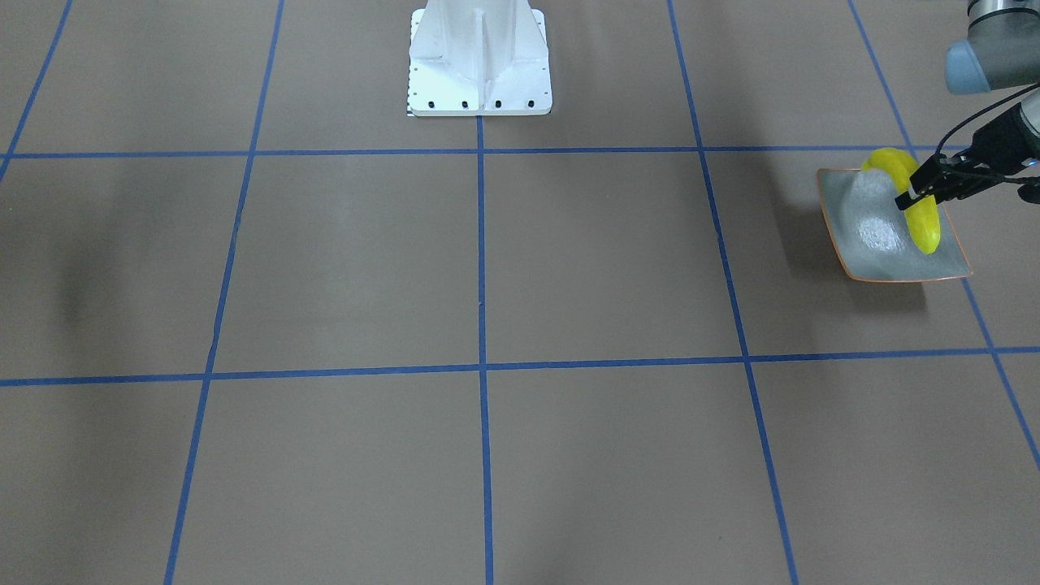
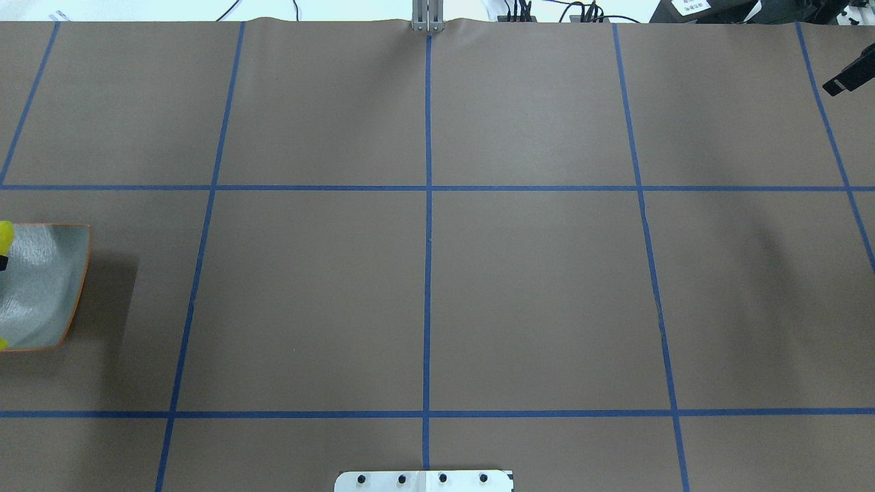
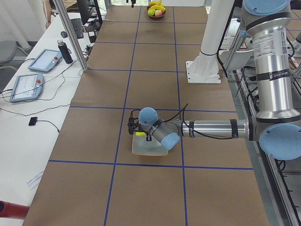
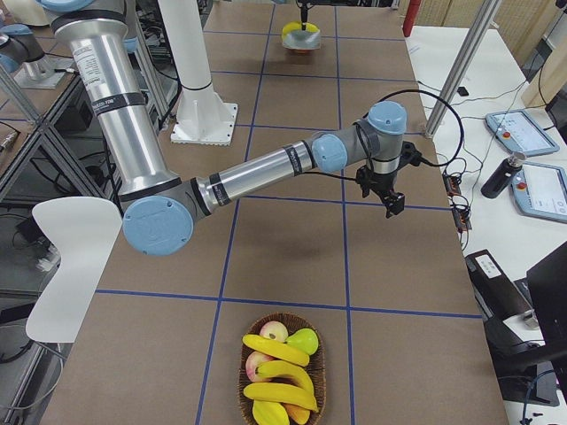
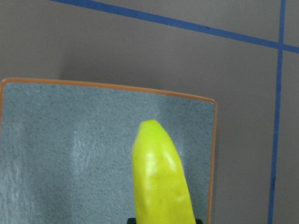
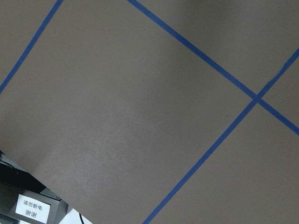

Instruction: Transfer all bananas from basket to plate

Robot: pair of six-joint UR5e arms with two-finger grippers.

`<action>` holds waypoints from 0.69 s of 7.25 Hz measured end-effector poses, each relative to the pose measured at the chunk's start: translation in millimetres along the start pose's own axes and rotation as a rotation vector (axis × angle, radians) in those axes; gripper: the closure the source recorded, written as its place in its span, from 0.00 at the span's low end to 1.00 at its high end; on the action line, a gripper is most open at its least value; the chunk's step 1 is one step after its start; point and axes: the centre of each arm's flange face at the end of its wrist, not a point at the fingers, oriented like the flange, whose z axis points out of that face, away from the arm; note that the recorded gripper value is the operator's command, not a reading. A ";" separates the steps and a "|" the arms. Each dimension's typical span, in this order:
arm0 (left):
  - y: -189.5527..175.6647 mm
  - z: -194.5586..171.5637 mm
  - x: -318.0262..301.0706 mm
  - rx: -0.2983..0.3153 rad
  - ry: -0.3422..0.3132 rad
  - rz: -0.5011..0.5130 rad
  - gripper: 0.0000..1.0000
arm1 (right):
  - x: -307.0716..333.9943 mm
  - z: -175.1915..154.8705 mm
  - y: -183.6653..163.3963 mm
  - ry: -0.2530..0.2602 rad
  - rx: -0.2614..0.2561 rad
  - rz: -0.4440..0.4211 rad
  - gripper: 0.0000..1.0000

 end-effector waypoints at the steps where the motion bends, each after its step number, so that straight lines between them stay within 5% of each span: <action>1: -8.5 5.0 -1.2 0.002 0.000 0.003 0.48 | 0.0 -0.6 -0.6 0.000 0.001 -0.001 0.00; 5: -21.8 13.2 -3.9 0.017 0.015 0.033 0.01 | -0.3 -1.1 -0.9 0.001 0.003 -0.003 0.00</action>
